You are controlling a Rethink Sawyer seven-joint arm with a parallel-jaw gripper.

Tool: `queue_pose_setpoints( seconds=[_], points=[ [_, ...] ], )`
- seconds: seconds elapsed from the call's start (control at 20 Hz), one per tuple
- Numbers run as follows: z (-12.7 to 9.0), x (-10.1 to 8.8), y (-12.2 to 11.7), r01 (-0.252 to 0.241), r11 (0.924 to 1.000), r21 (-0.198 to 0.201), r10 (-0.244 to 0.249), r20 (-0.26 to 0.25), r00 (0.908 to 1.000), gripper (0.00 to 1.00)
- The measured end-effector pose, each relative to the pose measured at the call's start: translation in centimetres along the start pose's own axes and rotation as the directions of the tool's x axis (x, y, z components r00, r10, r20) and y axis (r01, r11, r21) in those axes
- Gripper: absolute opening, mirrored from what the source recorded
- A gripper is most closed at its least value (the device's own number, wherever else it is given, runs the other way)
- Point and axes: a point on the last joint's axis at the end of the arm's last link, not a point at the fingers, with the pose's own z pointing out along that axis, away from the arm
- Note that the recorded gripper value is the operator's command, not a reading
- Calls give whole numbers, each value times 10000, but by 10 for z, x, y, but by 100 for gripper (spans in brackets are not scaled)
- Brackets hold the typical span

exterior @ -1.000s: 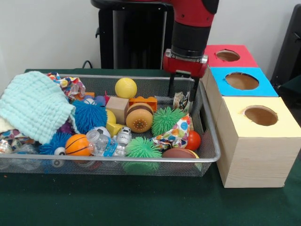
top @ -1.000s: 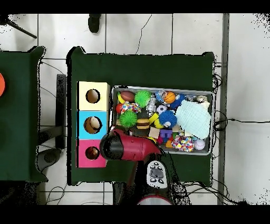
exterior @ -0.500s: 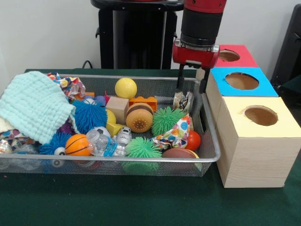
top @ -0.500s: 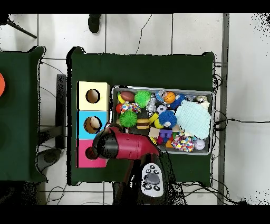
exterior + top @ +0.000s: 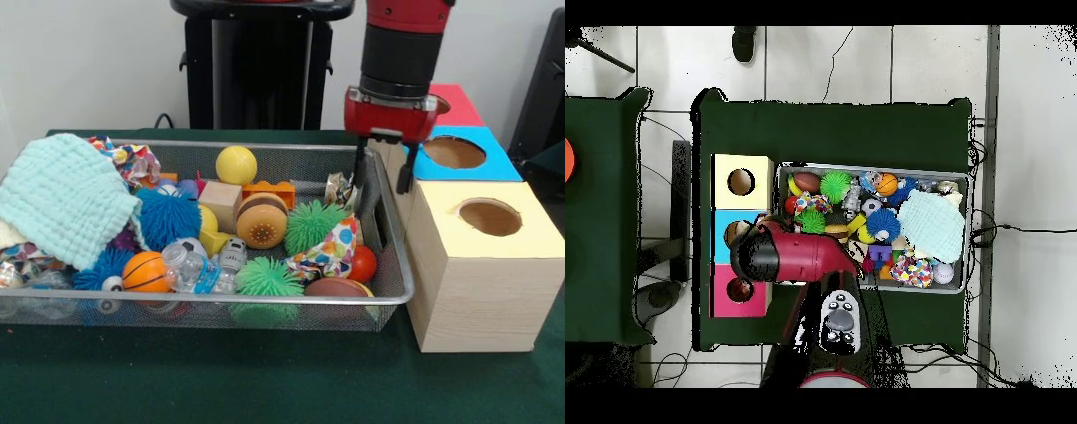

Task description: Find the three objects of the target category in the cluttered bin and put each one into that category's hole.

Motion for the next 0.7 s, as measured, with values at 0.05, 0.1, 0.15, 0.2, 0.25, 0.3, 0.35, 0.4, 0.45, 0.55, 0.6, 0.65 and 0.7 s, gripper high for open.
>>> queue_pose_setpoints(
  seconds=[0.05,0.1,0.15,0.2,0.25,0.3,0.35,0.4,0.45,0.55,0.6,0.65,0.7],
  points=[
    [1,-2,2,46,10000,5,-46,57,10000,100],
    [3,-8,6,120,9999,26,-120,170,9998,100],
    [4,-10,7,152,9999,36,-152,219,9996,100],
    [7,-20,10,213,9998,65,-216,395,9990,100],
    [8,-23,11,221,9997,75,-224,443,9988,100],
    [10,-27,11,223,9997,87,-227,510,9984,100],
    [11,-30,10,226,9997,96,-231,554,9982,100],
    [12,-34,10,225,9997,104,-231,618,9978,100],
    [14,-40,10,224,9997,107,-231,709,9972,100],
    [16,-50,11,222,9997,92,-229,850,9961,100],
    [18,-59,12,231,9997,76,-237,993,9948,100],
    [19,-61,13,231,9997,69,-237,1035,9943,100],
    [19,-64,13,232,9997,61,-237,1071,9940,100]
  ],
)
